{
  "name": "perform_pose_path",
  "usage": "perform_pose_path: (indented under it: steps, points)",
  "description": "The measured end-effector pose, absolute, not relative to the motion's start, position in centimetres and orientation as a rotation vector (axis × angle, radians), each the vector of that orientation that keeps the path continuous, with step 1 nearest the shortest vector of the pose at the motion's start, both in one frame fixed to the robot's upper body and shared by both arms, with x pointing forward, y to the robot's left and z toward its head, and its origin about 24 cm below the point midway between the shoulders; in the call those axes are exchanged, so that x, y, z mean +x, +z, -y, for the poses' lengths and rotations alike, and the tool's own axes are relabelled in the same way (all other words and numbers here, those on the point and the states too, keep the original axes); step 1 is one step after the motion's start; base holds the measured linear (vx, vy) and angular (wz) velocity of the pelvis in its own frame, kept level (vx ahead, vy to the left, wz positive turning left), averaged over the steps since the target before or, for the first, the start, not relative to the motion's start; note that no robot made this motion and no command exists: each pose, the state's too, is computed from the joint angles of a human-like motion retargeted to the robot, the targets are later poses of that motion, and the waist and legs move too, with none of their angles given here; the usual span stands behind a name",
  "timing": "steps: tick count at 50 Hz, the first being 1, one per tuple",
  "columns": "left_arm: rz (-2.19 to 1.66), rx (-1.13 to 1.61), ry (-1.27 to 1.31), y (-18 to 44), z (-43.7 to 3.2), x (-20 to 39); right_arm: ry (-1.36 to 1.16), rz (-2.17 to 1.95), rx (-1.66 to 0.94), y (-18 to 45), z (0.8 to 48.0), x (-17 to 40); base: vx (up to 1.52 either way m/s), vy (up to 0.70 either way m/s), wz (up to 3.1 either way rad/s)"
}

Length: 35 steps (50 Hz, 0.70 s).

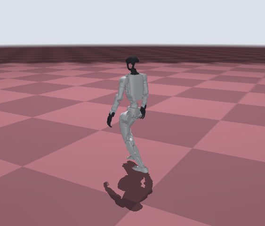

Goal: Walk

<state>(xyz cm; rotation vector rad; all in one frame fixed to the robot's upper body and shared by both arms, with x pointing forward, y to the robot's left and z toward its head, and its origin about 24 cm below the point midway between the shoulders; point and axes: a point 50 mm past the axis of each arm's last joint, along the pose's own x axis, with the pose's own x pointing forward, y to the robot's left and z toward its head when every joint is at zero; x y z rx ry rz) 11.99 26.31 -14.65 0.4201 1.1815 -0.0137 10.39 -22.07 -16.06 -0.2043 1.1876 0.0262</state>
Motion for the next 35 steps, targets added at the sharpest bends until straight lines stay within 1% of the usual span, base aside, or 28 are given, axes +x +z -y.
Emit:
perform_pose_path:
  steps: [5,10,13,18,23,31,35]
  points:
    - [-1.137,0.453,-0.035,-14.2,-26.7,12.9,-0.004,-1.259,-0.159,-16.8,21.5,8.1,0.81,-0.03,0.07]
    - [-1.227,0.408,-0.066,-15.4,-25.8,9.9,-0.018,-1.335,-0.163,-17.1,22.0,5.8,0.79,-0.05,0.17]
    - [-1.313,0.376,-0.107,-16.3,-24.6,7.2,-0.018,-1.336,-0.18,-17.0,22.5,5.8,0.7,-0.05,-0.04]
    - [-1.367,0.369,-0.167,-16.8,-23.4,6.2,-0.026,-1.234,-0.258,-15.9,24.1,9.1,0.67,-0.03,-0.13]
    - [-1.335,0.357,-0.115,-16.6,-23.7,7.2,-0.02,-1.079,-0.336,-14.3,24.7,13.9,0.65,-0.04,-0.39]
    - [-1.303,0.329,0.002,-16.3,-24.5,7.7,0.033,-0.836,-0.364,-11.1,23.0,20.7,0.67,0.06,-0.39]
    - [-1.304,0.326,0.022,-16.3,-24.7,7.6,0.06,-0.782,-0.364,-10.4,22.0,22.1,0.67,0.12,-0.07]
